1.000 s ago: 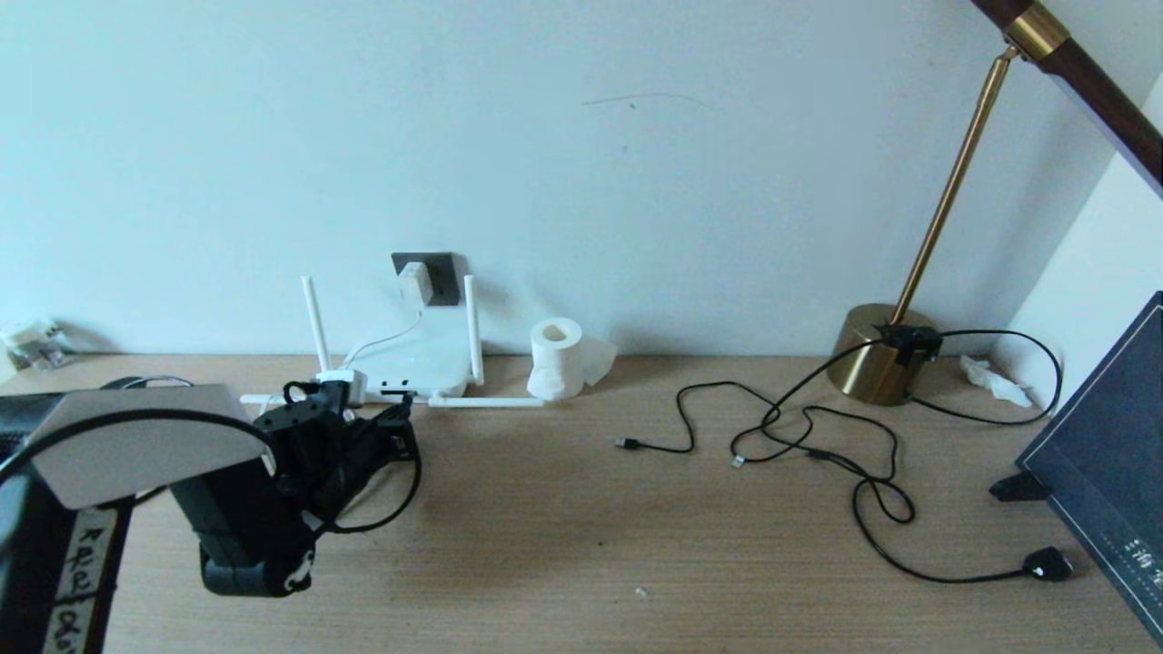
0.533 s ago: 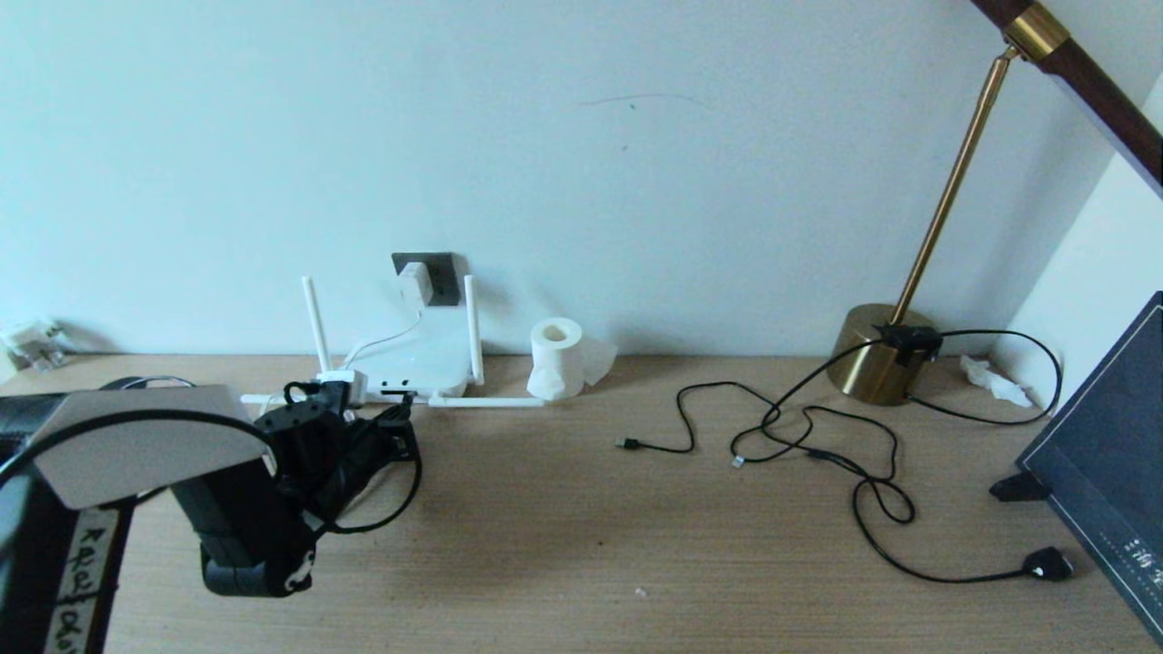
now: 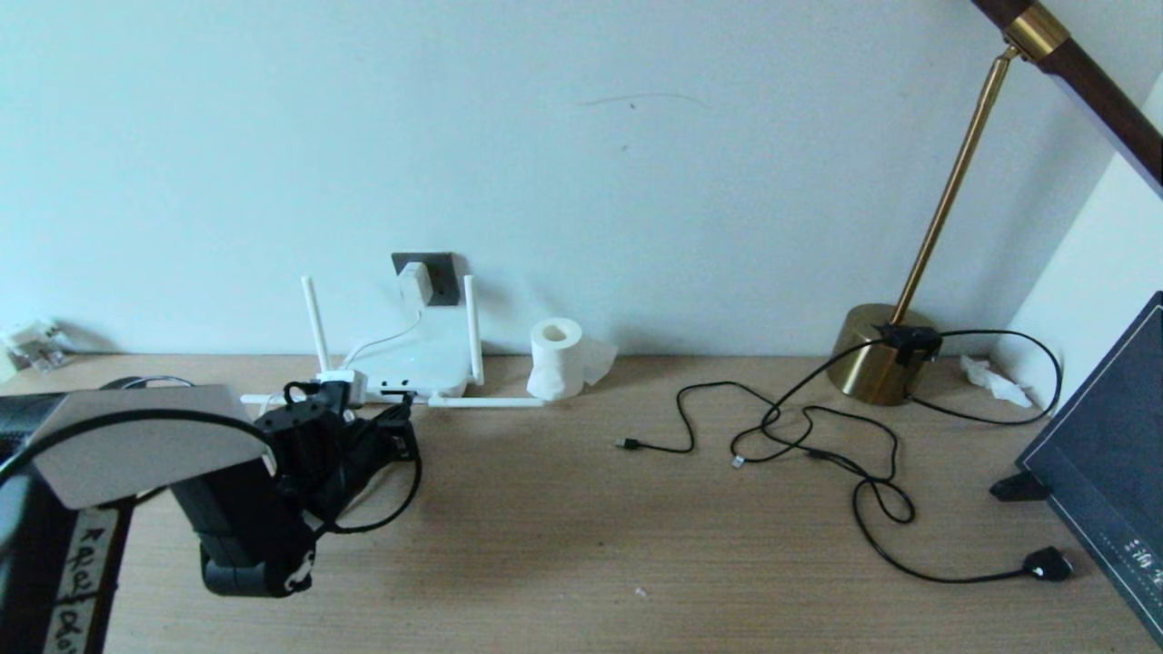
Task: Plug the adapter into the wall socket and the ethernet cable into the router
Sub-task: Plug cable into router interface
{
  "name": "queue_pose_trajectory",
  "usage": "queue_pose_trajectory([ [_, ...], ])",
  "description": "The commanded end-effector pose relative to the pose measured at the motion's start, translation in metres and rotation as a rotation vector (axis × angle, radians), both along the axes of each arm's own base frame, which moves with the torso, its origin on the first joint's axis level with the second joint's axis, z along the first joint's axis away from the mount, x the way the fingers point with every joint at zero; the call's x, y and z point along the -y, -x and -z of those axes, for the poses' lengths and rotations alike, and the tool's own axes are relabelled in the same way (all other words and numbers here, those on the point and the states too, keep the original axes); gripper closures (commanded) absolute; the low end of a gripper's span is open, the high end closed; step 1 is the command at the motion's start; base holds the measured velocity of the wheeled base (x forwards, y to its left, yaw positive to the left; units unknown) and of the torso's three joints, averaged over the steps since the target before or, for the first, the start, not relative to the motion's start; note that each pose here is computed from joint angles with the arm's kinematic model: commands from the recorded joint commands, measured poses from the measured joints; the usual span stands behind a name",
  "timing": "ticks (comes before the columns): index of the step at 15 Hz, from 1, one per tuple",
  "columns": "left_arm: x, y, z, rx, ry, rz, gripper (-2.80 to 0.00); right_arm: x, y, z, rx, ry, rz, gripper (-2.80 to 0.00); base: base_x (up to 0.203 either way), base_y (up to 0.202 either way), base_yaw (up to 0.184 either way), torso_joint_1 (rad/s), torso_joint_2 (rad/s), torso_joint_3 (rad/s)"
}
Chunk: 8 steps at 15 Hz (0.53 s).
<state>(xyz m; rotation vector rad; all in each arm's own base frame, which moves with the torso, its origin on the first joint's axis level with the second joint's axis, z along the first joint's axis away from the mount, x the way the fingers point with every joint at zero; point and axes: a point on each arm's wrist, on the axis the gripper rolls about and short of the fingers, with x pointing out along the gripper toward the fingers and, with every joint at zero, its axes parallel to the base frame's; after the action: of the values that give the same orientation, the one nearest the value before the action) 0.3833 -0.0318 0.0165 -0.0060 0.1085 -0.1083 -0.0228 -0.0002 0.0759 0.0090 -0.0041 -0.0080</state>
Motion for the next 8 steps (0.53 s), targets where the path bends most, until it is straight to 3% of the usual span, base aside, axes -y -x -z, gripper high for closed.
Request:
queue_pose_trajectory([
  [1,0.0,0.0005,-0.0017,0.009,0.001,0.0,0.0,0.0,-0.0002,0.0004,-0.002,0.0,0.0,-2.8,0.0,0.0,0.0,0.0,0.0,0.0],
  [8,-0.0001,0.0014,-0.0022,0.007,0.001,0.0,0.0,0.0,-0.0001,0.0001,-0.001,0.0,0.0,-2.8,0.0,0.0,0.0,0.0,0.0,0.0],
])
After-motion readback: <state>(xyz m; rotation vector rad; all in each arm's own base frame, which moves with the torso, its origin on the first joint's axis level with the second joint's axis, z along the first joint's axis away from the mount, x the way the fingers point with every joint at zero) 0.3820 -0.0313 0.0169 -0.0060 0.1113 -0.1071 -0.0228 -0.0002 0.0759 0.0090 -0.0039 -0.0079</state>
